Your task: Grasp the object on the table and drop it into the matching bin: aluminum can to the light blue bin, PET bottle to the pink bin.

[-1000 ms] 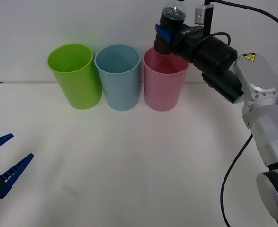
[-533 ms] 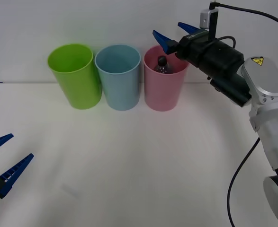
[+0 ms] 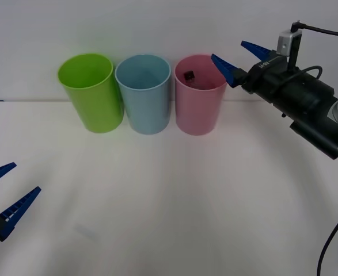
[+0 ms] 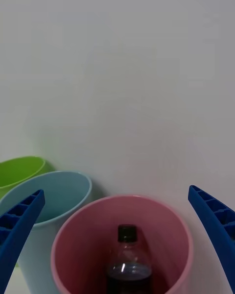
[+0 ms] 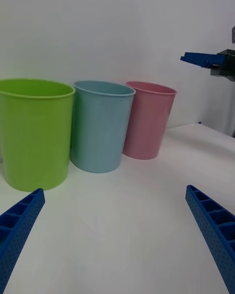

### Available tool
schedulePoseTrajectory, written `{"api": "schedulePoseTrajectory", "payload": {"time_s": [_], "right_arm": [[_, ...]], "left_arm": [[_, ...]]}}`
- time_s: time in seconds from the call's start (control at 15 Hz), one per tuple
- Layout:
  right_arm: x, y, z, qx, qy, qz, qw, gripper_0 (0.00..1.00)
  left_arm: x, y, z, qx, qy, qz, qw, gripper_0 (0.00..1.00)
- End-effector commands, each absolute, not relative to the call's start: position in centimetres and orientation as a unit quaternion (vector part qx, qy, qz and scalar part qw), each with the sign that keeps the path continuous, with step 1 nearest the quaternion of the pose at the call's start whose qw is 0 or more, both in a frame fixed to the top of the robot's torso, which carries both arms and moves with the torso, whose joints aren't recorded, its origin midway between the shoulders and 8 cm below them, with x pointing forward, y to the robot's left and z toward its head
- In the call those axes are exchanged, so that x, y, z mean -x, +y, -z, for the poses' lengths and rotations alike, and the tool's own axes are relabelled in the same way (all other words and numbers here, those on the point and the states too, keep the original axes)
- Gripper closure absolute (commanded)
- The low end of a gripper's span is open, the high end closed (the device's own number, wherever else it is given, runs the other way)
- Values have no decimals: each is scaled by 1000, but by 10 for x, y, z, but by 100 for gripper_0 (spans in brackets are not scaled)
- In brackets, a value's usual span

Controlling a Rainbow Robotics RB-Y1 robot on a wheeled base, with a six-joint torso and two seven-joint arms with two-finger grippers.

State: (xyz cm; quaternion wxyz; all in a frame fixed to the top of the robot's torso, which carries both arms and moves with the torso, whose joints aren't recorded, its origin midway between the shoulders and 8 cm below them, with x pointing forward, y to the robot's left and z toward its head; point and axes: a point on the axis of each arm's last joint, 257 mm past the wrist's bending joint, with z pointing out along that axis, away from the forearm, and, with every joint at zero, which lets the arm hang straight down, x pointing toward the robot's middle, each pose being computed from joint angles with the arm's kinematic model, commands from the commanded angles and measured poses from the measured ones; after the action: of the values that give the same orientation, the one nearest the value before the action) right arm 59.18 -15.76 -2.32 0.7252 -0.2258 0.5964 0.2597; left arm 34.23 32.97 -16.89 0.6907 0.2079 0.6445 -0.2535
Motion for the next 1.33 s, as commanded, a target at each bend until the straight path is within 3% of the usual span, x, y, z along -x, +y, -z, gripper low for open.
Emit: {"api": "schedulePoseTrajectory", "payload": {"time_s": [0.07,0.53,1.33], "right_arm": [[-569,-180,34,223,600,-256,724,0],[-500,-240,84,251,621,-247,700,0],[-388,-330,177,288,654,-138,686,0]], "left_arm": [[-342,330,169,-208,645,253,691,0],[-342,330,169,-208,645,253,691,0],[-342,330,169,-208,645,253,691,0]]}}
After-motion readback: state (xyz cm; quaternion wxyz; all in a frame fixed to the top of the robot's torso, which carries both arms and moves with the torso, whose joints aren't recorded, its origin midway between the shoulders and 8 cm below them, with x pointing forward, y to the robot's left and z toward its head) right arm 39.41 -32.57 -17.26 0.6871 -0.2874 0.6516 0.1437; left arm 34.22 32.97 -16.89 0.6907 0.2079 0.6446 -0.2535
